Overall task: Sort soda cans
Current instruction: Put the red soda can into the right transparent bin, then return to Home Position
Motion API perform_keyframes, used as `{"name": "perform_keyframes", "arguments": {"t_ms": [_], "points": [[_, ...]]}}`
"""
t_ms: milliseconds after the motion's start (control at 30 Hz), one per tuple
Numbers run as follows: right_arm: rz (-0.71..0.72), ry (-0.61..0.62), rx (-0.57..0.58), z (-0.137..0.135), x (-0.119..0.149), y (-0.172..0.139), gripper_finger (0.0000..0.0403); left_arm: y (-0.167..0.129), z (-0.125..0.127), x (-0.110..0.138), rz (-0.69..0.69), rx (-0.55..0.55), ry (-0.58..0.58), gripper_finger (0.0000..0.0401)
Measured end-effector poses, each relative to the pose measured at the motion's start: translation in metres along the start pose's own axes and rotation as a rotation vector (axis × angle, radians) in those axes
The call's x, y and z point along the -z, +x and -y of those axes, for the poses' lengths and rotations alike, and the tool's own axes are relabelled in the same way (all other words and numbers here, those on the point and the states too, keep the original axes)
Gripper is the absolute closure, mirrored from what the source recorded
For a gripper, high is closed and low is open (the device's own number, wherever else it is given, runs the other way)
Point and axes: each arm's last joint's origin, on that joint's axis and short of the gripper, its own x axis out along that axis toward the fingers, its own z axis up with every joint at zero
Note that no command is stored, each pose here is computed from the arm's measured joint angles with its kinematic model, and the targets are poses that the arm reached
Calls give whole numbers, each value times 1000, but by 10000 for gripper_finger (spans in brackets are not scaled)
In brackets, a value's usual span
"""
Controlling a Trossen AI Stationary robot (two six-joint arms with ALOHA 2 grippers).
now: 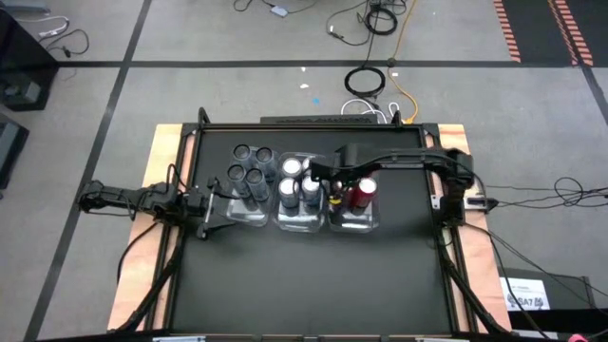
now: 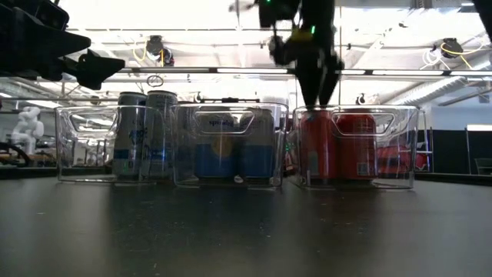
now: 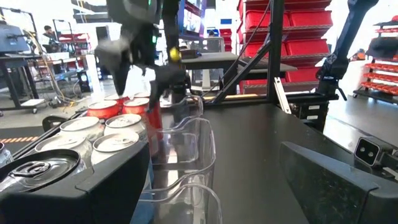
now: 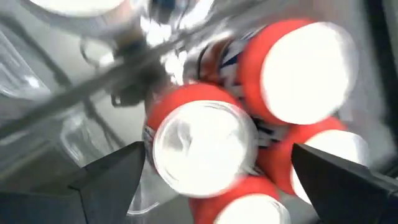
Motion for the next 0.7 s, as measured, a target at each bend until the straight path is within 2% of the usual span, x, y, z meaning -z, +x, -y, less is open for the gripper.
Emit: {"name": "perform_keyframes", "arguments": {"t_ms": [167,300,367,500,567,633,700], "points": [[175,51,-54,8,20,-56,6,0,0,0,0,0,0,35],[292,42,-137,11,50,-97,6,0,0,0,1,0,0,35],[308,11,-162,15,69,-113,6,0,0,0,0,0,0,35],[261,-62,-236,24,108,-135,7,0,0,0,0,0,0,35],[261,-40,-263,27,122,-142,7,0,0,0,1,0,0,35],[295,-38,-278,26,132,-147,7,0,0,0,1,0,0,35],[362,-100,-262,20,139,-147,7,0,0,0,1,0,0,35]]}}
